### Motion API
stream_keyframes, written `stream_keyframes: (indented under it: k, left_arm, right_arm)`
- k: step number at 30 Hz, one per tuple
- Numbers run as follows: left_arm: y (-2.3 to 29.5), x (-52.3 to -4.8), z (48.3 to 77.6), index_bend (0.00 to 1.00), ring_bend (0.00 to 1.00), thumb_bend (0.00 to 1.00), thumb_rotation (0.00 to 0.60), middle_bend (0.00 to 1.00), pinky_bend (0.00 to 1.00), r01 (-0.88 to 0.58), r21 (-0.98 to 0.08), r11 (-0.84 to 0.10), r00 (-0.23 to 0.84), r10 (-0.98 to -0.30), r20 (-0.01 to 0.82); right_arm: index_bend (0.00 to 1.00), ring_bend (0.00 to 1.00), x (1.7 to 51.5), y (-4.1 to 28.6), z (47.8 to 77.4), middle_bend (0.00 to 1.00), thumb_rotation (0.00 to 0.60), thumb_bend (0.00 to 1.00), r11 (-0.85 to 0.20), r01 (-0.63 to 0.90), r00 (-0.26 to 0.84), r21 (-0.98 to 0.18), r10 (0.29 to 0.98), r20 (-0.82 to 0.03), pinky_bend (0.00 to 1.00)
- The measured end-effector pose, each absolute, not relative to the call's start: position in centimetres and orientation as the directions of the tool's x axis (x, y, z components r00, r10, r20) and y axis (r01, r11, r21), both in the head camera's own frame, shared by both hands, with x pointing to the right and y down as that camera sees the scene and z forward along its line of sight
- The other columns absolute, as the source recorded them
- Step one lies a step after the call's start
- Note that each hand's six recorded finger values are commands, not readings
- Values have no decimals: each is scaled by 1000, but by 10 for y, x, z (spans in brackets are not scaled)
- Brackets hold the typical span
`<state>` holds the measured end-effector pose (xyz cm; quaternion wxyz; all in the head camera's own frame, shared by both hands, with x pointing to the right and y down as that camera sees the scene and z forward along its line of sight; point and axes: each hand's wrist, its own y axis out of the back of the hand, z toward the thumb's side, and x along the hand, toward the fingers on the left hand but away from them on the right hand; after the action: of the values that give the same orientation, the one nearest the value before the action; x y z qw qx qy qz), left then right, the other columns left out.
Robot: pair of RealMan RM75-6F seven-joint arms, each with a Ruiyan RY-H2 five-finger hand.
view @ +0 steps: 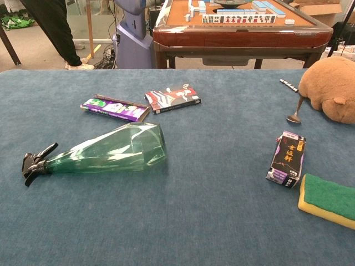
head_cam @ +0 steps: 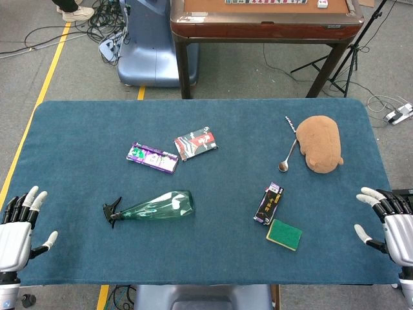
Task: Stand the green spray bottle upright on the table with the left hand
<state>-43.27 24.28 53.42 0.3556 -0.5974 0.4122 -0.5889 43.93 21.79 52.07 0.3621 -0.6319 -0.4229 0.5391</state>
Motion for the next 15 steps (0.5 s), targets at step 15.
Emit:
stream_keyframes:
  k: [15]
  left_arm:
    - [237, -424, 538, 67, 0, 282, 600, 0, 0, -93, -904, -417, 28, -909, 417]
  right_arm:
    - [293, 150, 439, 214, 511, 232, 600, 253, -355, 123, 58, -927, 935, -350, 176]
